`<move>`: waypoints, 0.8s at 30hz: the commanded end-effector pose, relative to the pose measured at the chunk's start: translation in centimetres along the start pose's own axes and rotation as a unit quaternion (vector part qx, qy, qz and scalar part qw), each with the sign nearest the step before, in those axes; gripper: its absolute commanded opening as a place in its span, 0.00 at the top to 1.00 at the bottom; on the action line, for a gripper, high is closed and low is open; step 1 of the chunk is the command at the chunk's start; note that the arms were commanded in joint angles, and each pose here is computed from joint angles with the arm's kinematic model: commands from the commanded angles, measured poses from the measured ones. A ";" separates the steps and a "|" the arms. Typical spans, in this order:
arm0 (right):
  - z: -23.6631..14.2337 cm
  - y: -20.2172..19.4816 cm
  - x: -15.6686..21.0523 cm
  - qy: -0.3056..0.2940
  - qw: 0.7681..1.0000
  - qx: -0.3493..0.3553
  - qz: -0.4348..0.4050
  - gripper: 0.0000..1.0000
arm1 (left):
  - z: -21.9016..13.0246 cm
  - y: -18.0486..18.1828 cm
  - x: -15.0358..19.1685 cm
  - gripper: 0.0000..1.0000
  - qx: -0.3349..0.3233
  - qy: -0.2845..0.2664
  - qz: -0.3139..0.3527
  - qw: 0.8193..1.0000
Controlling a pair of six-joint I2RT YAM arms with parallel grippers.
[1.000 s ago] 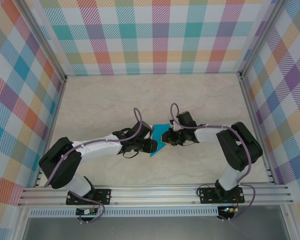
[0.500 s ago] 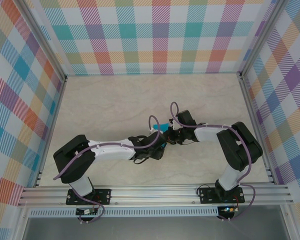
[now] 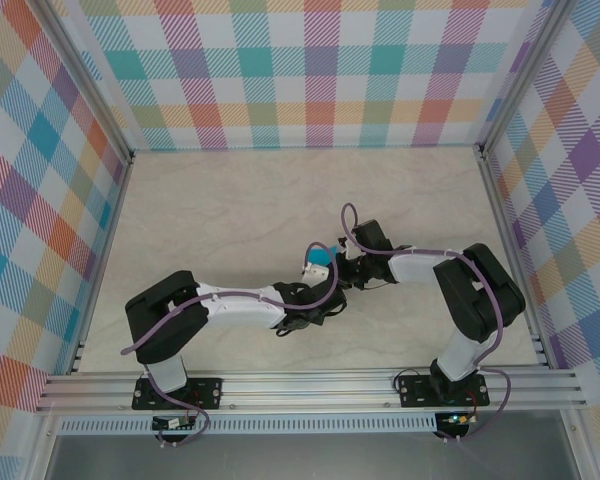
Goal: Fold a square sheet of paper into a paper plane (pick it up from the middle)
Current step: Fourth fold the wing at the center of the table.
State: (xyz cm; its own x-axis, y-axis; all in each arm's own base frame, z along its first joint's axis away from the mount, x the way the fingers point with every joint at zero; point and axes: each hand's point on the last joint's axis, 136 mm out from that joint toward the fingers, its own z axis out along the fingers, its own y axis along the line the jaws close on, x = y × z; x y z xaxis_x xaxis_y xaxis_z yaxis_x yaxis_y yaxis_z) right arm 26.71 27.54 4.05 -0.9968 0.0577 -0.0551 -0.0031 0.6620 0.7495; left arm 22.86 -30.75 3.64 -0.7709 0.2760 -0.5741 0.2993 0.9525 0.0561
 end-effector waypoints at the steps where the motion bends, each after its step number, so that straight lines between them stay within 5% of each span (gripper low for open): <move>1: -0.1 1.2 0.0 0.010 1.000 -0.014 0.001 0.92 | -0.1 0.5 -0.1 0.64 -0.027 -0.012 -0.008 1.000; 9: -0.1 1.2 0.0 0.011 1.000 -0.015 0.004 0.92 | 0.1 0.5 0.0 0.77 -0.027 -0.015 -0.014 0.999; 24: -0.2 2.1 -0.2 0.010 0.999 -0.030 0.009 0.93 | 0.4 1.1 0.8 0.69 -0.035 -0.010 -0.026 0.999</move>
State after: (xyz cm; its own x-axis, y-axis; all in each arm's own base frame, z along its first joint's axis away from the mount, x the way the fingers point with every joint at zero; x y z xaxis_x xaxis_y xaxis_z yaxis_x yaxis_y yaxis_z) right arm 26.83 27.79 4.41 -0.9968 0.0722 -0.0349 0.0205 0.6511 0.7587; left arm 23.08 -30.35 3.68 -0.7758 0.2166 -0.5926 0.2358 0.9707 0.0460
